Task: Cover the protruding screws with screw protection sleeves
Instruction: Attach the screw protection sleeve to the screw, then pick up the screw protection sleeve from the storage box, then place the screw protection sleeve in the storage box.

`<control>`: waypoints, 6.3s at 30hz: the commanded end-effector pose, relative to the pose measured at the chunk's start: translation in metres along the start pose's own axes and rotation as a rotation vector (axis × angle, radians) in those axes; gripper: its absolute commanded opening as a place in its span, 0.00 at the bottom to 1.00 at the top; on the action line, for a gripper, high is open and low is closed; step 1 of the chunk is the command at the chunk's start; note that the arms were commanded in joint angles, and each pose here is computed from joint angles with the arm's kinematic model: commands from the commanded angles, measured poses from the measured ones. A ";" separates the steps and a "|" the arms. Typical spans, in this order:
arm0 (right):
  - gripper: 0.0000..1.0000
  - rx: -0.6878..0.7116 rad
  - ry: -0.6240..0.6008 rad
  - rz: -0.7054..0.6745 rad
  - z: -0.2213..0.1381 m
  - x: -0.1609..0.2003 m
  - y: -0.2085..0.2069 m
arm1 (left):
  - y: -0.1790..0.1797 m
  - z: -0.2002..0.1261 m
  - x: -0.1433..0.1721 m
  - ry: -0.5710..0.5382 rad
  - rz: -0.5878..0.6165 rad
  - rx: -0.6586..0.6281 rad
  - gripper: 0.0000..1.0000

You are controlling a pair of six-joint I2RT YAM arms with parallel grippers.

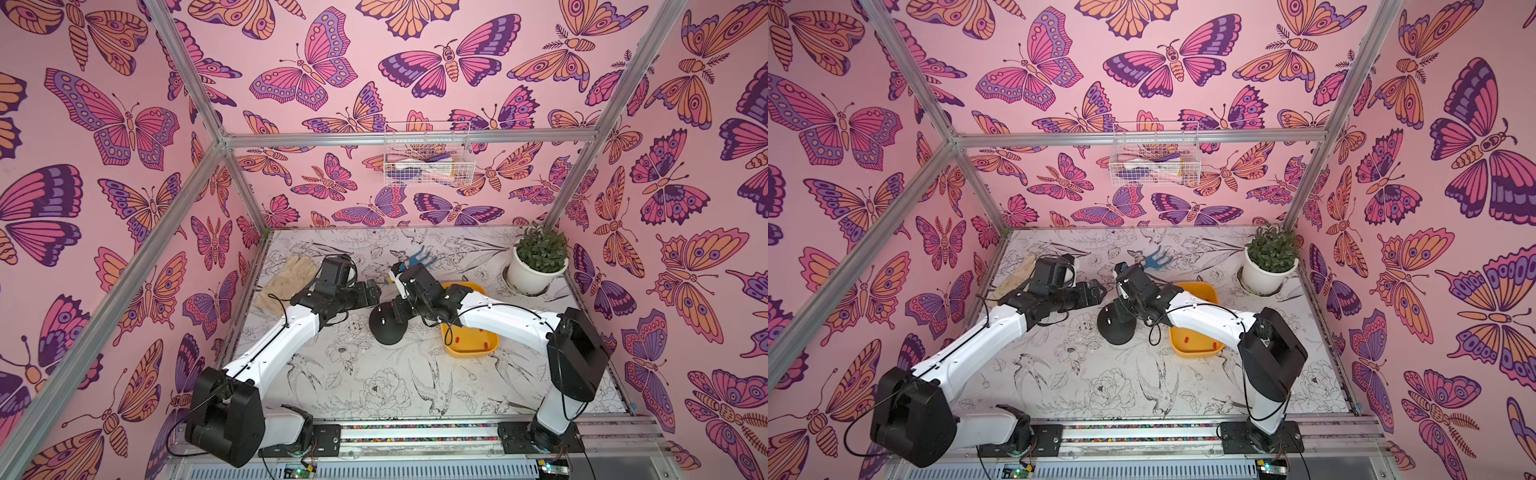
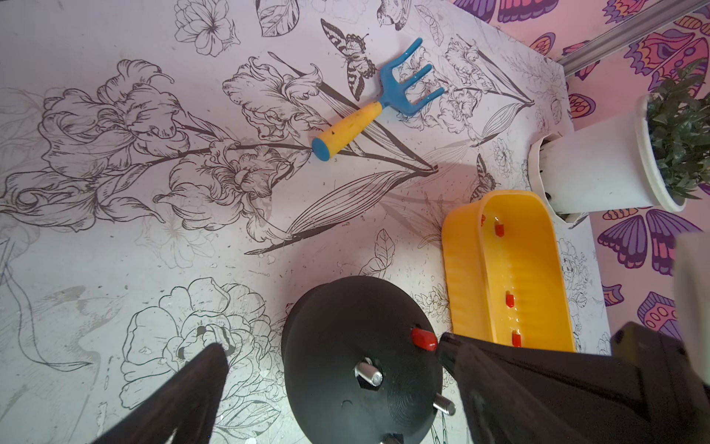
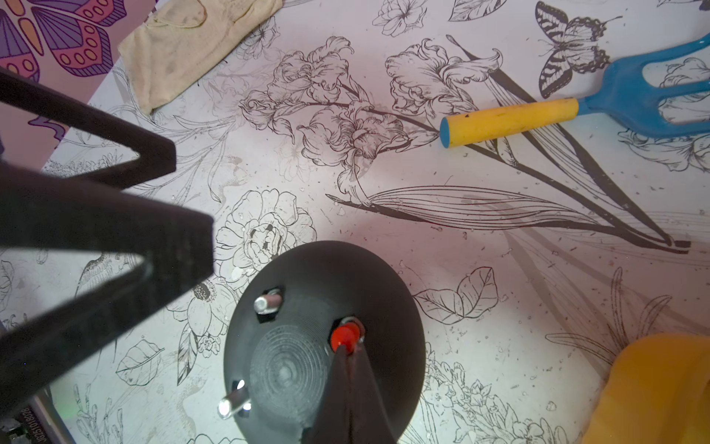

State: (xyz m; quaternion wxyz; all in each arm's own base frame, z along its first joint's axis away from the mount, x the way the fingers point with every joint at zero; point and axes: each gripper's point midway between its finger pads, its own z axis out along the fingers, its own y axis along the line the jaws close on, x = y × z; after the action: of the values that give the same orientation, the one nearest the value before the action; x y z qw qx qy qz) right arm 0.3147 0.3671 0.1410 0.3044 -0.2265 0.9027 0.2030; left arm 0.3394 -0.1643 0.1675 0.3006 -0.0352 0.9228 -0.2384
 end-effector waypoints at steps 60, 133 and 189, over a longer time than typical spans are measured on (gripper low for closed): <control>0.22 0.394 0.240 0.164 -0.031 0.038 -0.220 | 0.013 0.011 0.005 0.031 0.026 -0.051 0.96; 0.12 0.372 0.278 0.278 0.026 0.085 -0.250 | 0.012 0.013 0.007 0.042 0.018 -0.041 0.96; 0.01 0.316 0.330 0.495 -0.047 0.134 -0.203 | 0.007 0.008 0.008 0.035 0.011 -0.018 0.96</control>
State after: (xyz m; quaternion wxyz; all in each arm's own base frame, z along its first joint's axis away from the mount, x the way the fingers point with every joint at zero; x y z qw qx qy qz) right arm 0.3206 0.1379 0.0530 0.1604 0.0028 0.9834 0.0850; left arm 0.3415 -0.1639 0.1536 0.2877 -0.0298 0.9303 -0.2258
